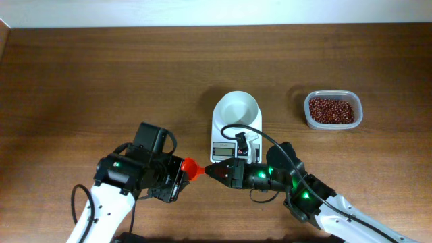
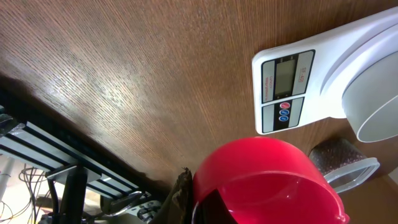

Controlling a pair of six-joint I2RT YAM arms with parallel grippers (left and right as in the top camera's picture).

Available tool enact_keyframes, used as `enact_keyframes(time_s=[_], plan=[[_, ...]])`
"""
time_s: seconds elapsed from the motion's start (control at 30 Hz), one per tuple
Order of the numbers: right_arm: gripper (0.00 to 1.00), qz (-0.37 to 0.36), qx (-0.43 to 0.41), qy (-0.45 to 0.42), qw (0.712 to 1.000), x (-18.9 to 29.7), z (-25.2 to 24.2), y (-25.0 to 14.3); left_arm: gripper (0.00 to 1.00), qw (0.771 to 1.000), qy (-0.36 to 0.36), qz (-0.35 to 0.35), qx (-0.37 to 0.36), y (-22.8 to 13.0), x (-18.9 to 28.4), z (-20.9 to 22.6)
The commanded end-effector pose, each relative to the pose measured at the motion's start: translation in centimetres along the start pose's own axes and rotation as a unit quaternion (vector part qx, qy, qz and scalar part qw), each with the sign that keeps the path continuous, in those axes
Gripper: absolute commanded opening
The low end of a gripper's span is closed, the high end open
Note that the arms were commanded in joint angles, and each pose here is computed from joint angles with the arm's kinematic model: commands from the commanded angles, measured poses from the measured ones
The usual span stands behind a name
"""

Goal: Scoop and weigh 50g on scale

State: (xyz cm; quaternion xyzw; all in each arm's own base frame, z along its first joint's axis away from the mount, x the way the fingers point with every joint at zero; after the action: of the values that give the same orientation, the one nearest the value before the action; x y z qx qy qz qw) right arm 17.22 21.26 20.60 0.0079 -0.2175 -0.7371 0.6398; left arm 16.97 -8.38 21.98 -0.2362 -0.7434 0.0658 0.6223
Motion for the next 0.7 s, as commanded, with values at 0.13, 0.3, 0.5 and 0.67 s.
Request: enact_keyframes(time_s=[0.13,0.3,0.5,0.67], plan=[[0.19,0.001,0.01,0.009,1.0,-0.19,0.61,0.14,0.0,1.0,-0.001,-0.003,0.002,-0.07,0.08,0.14],[0.13,0.002,0.009,0.007,1.0,-0.19,0.56,0.11,0.0,1.0,-0.001,-0.003,0.002,-0.07,0.08,0.14],[0.11,0.009,0.004,0.002,1.0,-0.19,0.37,-0.05,0.0,1.0,-0.001,-0.007,0.002,-0.01,0.08,0.14],[0.07,0.01,0.004,0.003,1.0,-0.19,0.38,-0.07,0.0,1.0,-0.002,-0.014,-0.017,0.08,0.08,0.12]])
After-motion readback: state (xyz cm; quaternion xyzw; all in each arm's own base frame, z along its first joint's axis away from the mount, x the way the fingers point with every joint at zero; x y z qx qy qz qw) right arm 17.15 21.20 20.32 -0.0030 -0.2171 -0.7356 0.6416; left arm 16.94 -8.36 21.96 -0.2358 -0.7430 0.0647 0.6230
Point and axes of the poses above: each gripper's point midway between its finger pads, its own x axis back along the fingers, its own z axis along the line the jaws close on, y = z × x, the point moved 10 cm from there along x, back along the fingers, and after that the axes turned 7 degrees about x, right-handed, at the moved point
